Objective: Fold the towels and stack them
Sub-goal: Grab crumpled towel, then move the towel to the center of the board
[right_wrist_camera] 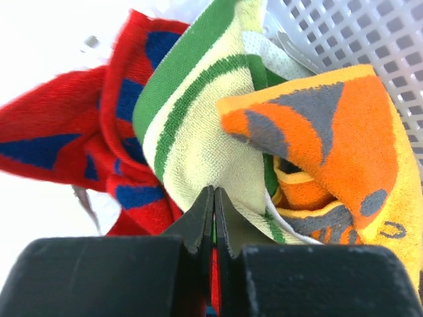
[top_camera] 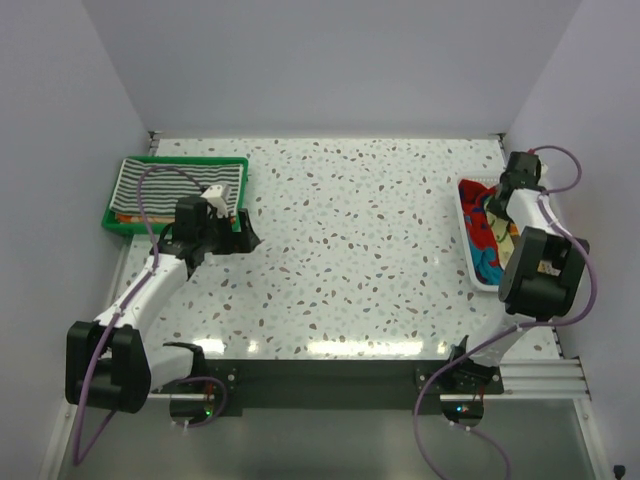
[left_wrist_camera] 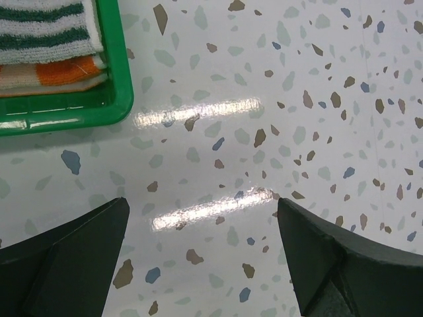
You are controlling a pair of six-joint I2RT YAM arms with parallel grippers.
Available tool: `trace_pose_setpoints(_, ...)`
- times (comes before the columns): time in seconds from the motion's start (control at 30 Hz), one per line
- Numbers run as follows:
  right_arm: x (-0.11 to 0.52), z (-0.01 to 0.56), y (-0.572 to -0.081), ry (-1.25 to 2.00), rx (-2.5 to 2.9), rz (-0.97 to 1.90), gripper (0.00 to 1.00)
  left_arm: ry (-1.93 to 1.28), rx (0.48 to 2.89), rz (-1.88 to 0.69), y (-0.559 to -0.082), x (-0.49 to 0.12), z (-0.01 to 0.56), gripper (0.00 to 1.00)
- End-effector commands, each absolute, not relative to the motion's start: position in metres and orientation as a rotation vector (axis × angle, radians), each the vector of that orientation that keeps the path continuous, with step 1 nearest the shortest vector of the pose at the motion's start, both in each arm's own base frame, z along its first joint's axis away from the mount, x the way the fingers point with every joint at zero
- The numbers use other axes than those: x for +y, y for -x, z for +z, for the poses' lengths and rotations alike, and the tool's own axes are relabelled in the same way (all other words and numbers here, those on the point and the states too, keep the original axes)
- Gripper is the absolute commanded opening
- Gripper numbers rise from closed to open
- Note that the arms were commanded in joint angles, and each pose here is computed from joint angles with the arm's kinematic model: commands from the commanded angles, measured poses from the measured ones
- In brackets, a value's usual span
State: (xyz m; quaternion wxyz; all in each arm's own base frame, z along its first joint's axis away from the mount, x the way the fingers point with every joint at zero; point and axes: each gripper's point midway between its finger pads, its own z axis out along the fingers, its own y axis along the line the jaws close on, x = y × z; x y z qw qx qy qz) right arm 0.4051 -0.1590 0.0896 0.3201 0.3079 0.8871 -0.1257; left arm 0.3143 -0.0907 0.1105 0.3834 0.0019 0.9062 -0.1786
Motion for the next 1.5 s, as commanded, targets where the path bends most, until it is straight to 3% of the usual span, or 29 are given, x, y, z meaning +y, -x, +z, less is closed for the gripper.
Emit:
trace_pose_setpoints(0.0,-0.157,0.130,-0.422,-0.754,2.236,-0.264,0.00,-0.040,2.232,-0.494,-0.327,-0.098,0.131,1.00)
trace_pose_setpoints(0.13,-0.149,0.150,-0.428,-0.729,2.177,-0.201,0.00,-0.032,2.236,-0.488,-0.326,-0.097,0.129,1.00)
trace_pose_setpoints(0.3,-0.131,0.233,-0.442,-0.606,2.009,-0.090,0.00,-0.034,2.234,-0.503,-0.327,-0.099,0.129,1.00)
trace_pose_setpoints(0.4,-0.092,0.282,-0.451,-0.469,1.938,-0.018,0.00,-0.040,2.233,-0.510,-0.327,-0.101,0.130,1.00)
trace_pose_setpoints(0.53,0.016,0.316,-0.452,-0.204,1.923,0.106,0.00,-0.039,2.235,-0.509,-0.327,-0.101,0.129,1.00)
trace_pose_setpoints(0.7,0.128,0.296,-0.421,-0.003,1.973,0.325,0.00,-0.035,2.233,-0.509,-0.327,-0.100,0.129,1.00)
trace_pose_setpoints(0.9,0.243,0.192,-0.340,0.341,2.266,0.531,0.00,-0.029,2.226,-0.504,-0.326,-0.099,0.131,1.00)
trace_pose_setpoints(0.97,0.278,0.153,-0.293,0.500,2.393,0.654,0.01,-0.026,2.223,-0.493,-0.325,-0.098,0.131,1.00)
trace_pose_setpoints(1.0,0.302,0.140,-0.261,0.641,2.426,0.704,0.14,-0.027,2.220,-0.493,-0.325,-0.098,0.132,1.00)
trace_pose_setpoints(1.07,0.316,0.123,-0.224,0.834,2.488,0.696,0.26,-0.031,2.221,-0.497,-0.324,-0.098,0.131,1.00)
trace_pose_setpoints(1.1,0.322,0.113,-0.210,0.916,2.510,0.687,0.41,-0.031,2.221,-0.497,-0.324,-0.098,0.131,1.00)
trace_pose_setpoints(1.13,0.326,0.115,-0.197,0.994,2.499,0.665,0.48,-0.032,2.218,-0.503,-0.324,-0.099,0.132,1.00)
trace_pose_setpoints(1.2,0.316,0.120,-0.206,0.954,2.477,0.587,0.51,-0.032,2.221,-0.509,-0.324,-0.100,0.131,1.00)
trace_pose_setpoints(1.3,0.268,0.140,-0.249,0.778,2.423,0.301,0.69,-0.058,2.220,-0.542,-0.323,-0.111,0.131,1.00)
trace_pose_setpoints(1.47,0.157,0.170,-0.304,0.313,2.400,-0.007,0.79,-0.172,2.223,-0.618,-0.323,-0.169,0.142,1.00)
